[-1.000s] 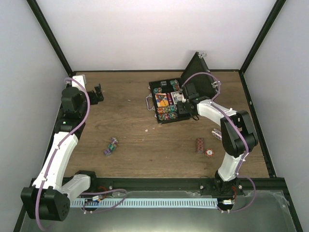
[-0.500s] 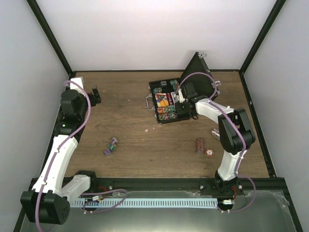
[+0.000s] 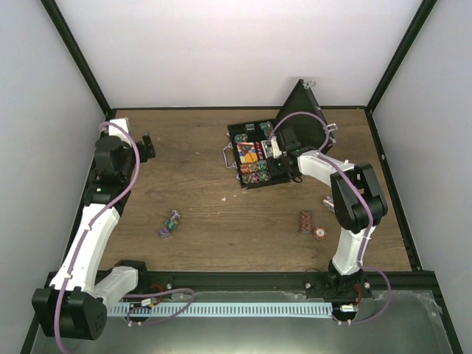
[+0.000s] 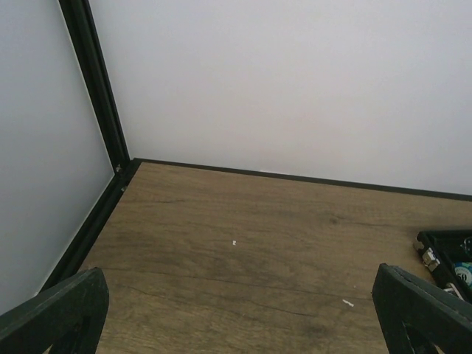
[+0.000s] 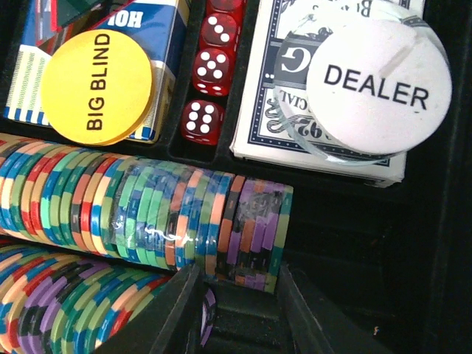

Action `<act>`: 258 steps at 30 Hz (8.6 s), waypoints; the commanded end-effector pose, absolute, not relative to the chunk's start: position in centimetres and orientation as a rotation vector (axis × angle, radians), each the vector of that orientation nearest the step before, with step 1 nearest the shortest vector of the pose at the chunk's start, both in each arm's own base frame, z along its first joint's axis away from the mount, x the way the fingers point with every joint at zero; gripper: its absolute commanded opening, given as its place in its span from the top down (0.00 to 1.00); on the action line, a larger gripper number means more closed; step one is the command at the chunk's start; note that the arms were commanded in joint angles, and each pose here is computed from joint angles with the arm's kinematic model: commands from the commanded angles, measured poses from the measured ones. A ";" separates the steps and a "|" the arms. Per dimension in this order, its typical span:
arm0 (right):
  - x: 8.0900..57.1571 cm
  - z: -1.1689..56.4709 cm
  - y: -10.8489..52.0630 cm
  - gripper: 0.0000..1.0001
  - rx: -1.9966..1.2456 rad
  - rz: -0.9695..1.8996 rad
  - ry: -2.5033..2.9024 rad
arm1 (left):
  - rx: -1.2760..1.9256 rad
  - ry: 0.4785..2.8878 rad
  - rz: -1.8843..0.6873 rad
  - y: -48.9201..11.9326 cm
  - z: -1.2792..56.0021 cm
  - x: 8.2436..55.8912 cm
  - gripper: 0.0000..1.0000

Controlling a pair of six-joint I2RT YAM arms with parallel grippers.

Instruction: Pack up texas hold em set

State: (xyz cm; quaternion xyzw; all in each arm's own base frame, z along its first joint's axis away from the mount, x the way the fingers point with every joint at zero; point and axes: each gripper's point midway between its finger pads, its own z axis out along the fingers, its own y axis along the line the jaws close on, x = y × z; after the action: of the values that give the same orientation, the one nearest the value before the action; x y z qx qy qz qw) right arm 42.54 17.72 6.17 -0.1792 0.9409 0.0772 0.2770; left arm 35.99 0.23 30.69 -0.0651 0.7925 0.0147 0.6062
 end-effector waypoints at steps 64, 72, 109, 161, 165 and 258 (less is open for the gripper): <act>23.7 8.2 8.4 0.00 0.659 0.412 2.904 | -0.163 1.873 0.044 0.4 29.2 36.4 0.00; 23.0 5.5 8.7 0.07 0.666 0.422 2.965 | -0.166 1.876 0.047 0.5 29.1 36.4 0.00; 28.1 7.8 15.2 0.68 0.786 1.039 2.654 | -0.175 1.874 0.056 0.6 29.2 36.2 0.00; 42.6 13.2 16.4 0.66 1.009 0.766 2.071 | -0.139 1.903 0.015 -0.6 28.3 36.6 0.00; 42.4 12.1 15.8 0.66 1.015 0.651 2.068 | -0.139 1.896 0.015 -0.6 28.6 36.5 0.00; 38.4 5.3 19.5 0.41 -0.170 0.680 2.813 | -0.115 1.935 0.029 -1.3 27.2 37.0 0.00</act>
State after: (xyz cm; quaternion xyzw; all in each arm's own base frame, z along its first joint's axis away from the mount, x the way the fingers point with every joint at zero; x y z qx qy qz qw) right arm 40.71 15.38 6.38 -0.0172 0.9728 0.1582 0.1684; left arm 37.00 -1.11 27.51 -0.0518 0.8215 0.0101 0.5677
